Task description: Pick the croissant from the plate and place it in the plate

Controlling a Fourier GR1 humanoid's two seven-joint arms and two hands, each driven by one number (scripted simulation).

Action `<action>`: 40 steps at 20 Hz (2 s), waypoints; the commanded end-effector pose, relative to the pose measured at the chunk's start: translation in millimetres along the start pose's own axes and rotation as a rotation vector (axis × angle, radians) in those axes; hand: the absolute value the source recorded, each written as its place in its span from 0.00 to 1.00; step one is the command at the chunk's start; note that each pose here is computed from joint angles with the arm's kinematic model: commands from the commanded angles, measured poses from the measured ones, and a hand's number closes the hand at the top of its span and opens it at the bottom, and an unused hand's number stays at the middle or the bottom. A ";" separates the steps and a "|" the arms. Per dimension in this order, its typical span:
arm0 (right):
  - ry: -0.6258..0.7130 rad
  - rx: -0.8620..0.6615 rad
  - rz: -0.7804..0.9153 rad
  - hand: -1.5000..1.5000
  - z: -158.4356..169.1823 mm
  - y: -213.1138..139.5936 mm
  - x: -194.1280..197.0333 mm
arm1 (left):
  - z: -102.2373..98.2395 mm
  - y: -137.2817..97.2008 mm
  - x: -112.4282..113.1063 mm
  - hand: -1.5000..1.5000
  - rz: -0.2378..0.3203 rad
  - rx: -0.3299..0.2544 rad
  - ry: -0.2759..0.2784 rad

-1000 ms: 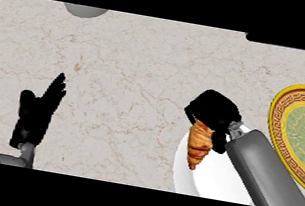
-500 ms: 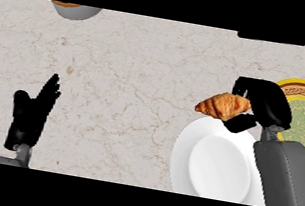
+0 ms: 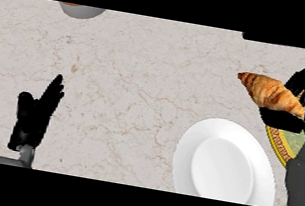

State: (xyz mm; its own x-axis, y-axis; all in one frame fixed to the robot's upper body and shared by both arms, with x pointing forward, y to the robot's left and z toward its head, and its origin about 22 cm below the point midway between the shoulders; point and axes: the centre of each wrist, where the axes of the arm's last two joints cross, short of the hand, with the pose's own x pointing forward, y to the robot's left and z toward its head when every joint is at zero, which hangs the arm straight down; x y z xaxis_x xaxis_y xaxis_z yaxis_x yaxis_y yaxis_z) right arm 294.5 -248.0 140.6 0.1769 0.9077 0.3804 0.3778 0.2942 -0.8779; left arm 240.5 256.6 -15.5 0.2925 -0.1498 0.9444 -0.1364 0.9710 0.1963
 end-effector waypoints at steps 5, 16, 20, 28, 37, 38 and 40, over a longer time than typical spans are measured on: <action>0.189 -0.085 0.005 1.00 -1.5 -35.7 -44.2 | 6.6 -11.6 6.3 0.50 -0.006 -0.015 0.001; 0.280 -0.021 0.056 1.00 -41.6 -18.9 -134.7 | -15.6 13.3 10.6 0.50 -0.004 -0.016 -0.007; 0.332 0.088 0.044 1.00 -58.1 -13.1 -155.9 | -12.6 -9.5 -5.9 0.50 -0.017 -0.008 -0.011; 0.406 0.417 0.031 1.00 -54.9 6.1 -204.6 | 0.6 -17.9 -0.4 0.50 -0.015 -0.041 -0.004; 0.167 0.357 -0.242 0.00 -39.5 9.3 -220.7 | -8.8 -0.1 -3.9 0.50 -0.012 -0.019 -0.006; 0.164 0.316 -0.314 0.00 -50.7 9.6 -207.7 | -4.6 -1.6 11.6 0.50 -0.010 -0.005 -0.020; 0.140 0.182 -0.510 0.00 -52.6 1.9 -207.7 | -6.7 -1.6 -4.4 0.50 -0.009 -0.001 0.011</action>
State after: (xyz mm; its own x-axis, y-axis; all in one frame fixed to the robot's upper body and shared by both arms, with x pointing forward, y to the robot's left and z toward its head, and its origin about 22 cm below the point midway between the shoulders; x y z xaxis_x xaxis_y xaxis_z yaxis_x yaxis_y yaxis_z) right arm 306.8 -452.3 71.4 0.2934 0.7076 0.6428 0.1412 0.6330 -0.7612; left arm 248.5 252.1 -12.9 0.2864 -0.1582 0.9450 -0.1231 0.9720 0.2001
